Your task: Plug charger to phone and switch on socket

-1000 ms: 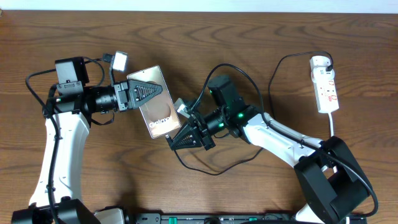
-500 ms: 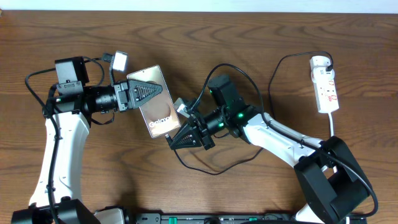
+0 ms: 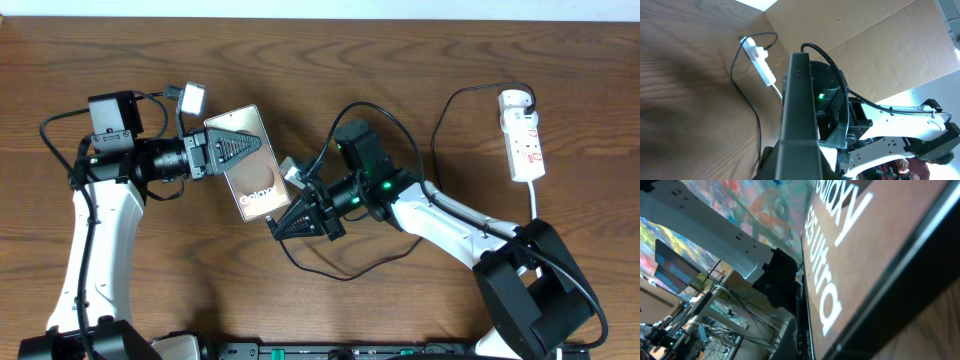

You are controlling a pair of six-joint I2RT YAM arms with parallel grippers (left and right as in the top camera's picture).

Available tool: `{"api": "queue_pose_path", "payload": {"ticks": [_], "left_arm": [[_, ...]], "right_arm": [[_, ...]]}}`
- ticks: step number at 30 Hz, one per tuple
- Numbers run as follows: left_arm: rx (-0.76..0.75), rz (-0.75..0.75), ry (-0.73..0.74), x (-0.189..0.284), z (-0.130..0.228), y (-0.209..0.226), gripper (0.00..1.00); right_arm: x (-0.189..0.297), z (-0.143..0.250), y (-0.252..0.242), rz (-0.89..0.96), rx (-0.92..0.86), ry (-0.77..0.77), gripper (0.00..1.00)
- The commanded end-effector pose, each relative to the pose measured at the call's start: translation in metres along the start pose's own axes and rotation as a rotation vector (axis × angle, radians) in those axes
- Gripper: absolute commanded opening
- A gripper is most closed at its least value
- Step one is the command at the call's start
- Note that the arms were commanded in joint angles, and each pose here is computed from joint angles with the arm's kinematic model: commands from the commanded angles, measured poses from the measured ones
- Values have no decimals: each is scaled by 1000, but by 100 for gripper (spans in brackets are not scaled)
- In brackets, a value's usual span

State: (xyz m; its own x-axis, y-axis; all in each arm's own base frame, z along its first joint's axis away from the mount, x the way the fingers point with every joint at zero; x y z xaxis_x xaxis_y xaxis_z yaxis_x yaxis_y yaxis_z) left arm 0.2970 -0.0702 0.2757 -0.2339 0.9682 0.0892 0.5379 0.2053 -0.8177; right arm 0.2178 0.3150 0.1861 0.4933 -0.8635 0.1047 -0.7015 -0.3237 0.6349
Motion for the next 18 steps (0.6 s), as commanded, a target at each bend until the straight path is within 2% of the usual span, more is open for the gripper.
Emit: {"api": "queue_pose_path", "payload": {"ticks": [1,18], "left_arm": [[-34,57,3,-1,-2,-10,7],[-36,66,15,-5,-1,-11,8]], "right_arm": [[-2,1,4,-42,2,4,1],[0,0,2,-35,0,-1,1]]}}
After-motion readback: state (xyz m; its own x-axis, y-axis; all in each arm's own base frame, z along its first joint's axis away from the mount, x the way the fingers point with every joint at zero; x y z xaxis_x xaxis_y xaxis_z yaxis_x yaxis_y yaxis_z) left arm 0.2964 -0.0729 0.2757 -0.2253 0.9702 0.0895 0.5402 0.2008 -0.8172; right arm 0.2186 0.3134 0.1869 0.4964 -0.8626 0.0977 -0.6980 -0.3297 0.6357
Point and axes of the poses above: each gripper's point midway between its finger pads, its own x axis back along the fingers, its own y axis along the line the jaws close on, z = x × y, the point moved 5 cm from there along x, back along the fingers, and after that the axes turned 1 degree about -x, right-handed, at the moved point
